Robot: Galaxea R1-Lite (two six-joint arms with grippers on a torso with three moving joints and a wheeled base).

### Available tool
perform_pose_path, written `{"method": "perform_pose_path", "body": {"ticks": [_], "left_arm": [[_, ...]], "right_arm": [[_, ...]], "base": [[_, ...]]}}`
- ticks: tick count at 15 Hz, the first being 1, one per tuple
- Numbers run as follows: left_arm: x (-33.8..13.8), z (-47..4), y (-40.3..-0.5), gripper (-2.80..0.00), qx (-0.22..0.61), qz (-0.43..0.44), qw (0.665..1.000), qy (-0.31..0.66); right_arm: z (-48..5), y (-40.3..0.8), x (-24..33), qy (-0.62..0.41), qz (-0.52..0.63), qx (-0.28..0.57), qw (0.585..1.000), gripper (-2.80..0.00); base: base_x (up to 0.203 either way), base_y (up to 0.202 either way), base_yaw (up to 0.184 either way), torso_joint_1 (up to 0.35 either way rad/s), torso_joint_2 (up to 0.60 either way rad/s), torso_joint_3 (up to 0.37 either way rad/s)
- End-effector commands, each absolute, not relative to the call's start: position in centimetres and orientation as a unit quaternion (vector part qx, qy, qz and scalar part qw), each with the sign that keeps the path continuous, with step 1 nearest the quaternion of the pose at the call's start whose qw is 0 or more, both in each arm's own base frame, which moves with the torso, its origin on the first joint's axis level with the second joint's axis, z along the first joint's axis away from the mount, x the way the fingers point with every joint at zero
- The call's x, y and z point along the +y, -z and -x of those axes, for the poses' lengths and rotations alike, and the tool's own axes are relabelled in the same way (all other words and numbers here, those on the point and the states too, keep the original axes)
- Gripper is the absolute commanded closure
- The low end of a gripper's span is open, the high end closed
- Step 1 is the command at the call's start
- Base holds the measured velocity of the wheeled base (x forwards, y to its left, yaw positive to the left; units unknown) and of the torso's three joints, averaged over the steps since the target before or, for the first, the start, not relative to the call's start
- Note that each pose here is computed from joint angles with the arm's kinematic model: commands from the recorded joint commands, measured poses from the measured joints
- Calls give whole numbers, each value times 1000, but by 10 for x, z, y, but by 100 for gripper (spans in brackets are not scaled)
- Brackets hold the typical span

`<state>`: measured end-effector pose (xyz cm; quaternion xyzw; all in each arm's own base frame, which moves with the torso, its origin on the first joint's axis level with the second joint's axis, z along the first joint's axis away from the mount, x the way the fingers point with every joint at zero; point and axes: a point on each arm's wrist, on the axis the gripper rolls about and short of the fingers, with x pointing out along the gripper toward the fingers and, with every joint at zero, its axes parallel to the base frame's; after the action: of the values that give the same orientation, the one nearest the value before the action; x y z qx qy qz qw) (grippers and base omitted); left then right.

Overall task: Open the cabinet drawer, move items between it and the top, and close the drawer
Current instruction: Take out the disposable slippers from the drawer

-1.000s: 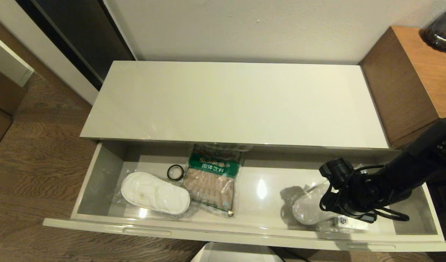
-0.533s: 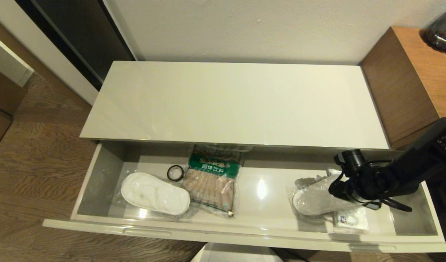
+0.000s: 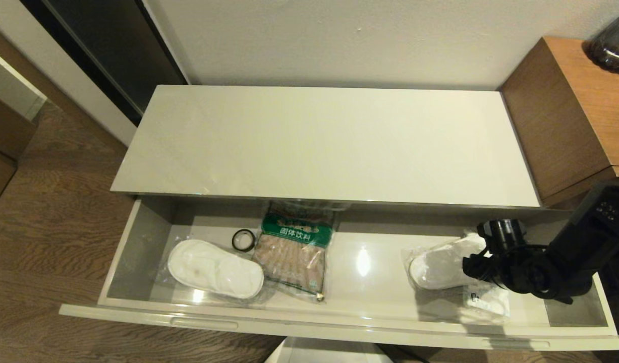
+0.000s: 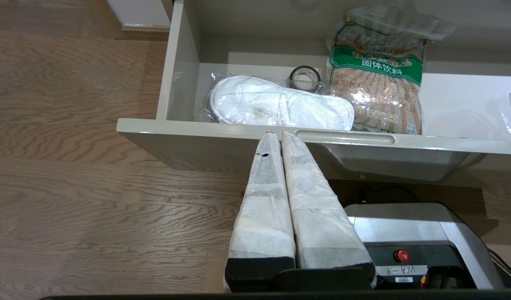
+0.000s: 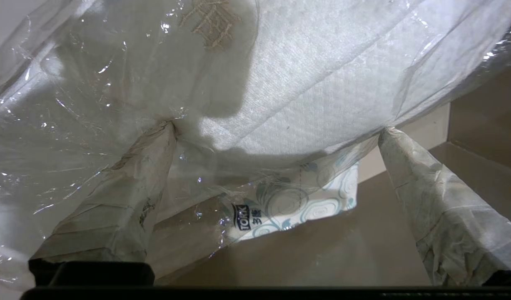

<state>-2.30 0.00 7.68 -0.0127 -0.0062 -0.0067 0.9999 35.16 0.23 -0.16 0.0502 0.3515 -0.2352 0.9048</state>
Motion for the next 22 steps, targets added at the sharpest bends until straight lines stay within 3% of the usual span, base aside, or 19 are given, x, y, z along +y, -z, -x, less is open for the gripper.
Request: {"method": "perform_pose_path", "body": {"ticks": [1,6,7,22], "left_arm": [[0,23,-77,0,-6,13,1000,6],[0,23,-77,0,-5,13,1000,7],[0,23,-77,0,-6,13,1000,7],[0,23,-77,0,-6,13,1000,6]], "right_arm": [[-348,26,0,236,-43,362,901,-280],[-357,46,-20,239,-25,345,907,-280],[-357,43,-20,238,-26,343,908,0],[-345,-76,-19,212,-41,405,888,0]], "base": [[0,0,0,0,0,0],[0,0,0,0,0,0],[0,0,0,0,0,0],[0,0,0,0,0,0]]}}
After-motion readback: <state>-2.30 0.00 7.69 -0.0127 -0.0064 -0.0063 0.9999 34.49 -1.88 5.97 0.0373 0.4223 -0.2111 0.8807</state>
